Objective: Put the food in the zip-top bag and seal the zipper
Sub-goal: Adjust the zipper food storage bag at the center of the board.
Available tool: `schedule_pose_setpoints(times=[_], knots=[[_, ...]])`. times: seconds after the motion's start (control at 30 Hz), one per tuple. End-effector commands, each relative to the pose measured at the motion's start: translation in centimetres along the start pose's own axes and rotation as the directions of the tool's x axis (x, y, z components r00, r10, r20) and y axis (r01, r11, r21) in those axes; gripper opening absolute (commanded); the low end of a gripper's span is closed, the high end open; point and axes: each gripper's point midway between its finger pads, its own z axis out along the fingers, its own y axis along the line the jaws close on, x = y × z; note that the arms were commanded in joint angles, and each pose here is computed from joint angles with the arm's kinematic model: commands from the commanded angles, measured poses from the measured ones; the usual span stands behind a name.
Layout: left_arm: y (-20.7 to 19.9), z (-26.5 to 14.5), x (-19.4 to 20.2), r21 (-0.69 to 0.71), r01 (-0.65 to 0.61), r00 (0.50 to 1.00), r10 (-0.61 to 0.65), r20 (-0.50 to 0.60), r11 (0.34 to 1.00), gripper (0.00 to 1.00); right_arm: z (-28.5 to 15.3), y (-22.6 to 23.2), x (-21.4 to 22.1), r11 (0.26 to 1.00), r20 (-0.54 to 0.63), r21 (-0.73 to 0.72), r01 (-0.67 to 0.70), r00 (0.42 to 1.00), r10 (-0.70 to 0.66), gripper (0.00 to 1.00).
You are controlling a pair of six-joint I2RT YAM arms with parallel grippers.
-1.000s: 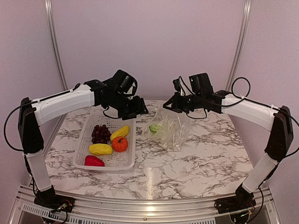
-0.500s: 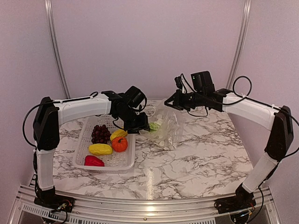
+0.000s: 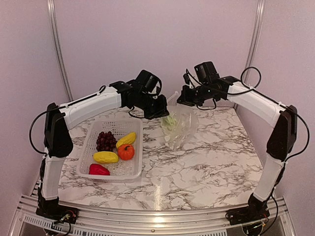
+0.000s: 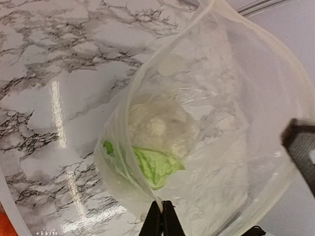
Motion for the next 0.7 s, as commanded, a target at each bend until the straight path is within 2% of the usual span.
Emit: schedule_pose_setpoints(times=[0.0,0.1,0.17,0.27,0.47,0.5,0.53,0.57,0.6,0.67], knots=[[-10.6,-8.2,-5.0,0.264,-0.095,0.973,0.033,0.23,0.96,0.0,-3.0,-2.3,-1.9,0.956,-0.044,0.273,0.106,0.994,-0.097,0.0],[-8.9,-5.7,-3.3,0.222,-0.089,0.986,0.054,0.157,0.971,0.0,-4.1,-4.9,-3.0,0.945,0.002,0.325,0.043,0.999,-0.046,0.0],[-8.3,-3.8,-1.6,0.237,-0.039,0.997,0.024,0.069,0.971,0.0,-3.9,-5.7,-3.0,0.96,0.004,0.279,-0.007,1.0,0.006,0.0],[-9.8,-3.9,-2.1,0.292,-0.067,0.994,0.04,0.097,0.954,0.0,-3.9,-5.3,-3.7,0.969,0.025,0.247,-0.025,0.999,0.019,0.0],[-9.1,-2.4,-2.6,0.268,-0.048,0.995,0.024,0.092,0.962,0.0,-5.4,-4.9,-6.5,0.958,0.077,0.287,0.02,0.996,-0.044,0.0],[-9.0,-2.2,-2.4,0.269,-0.045,0.996,0.023,0.084,0.962,0.06,-5.8,-4.7,-7.0,0.955,0.084,0.295,0.033,0.995,-0.06,0.0],[-8.9,-2.1,-2.4,0.269,-0.045,0.996,0.024,0.08,0.962,0.23,-6.0,-4.7,-7.3,0.952,0.086,0.303,0.046,0.993,-0.076,0.0],[-8.8,-2.1,-2.3,0.267,-0.05,0.996,0.03,0.078,0.962,0.35,-6.1,-4.8,-7.4,0.949,0.085,0.31,0.058,0.993,-0.088,0.0],[-8.7,-2.1,-2.3,0.264,-0.067,0.996,0.046,0.082,0.962,0.43,-6.0,-4.9,-7.2,0.946,0.073,0.314,0.074,0.992,-0.102,0.0],[-8.2,-2.7,-2.3,0.228,-0.118,0.99,0.096,0.105,0.967,0.47,-4.8,-5.6,-5.8,0.946,0.022,0.311,0.093,0.994,-0.105,0.0]])
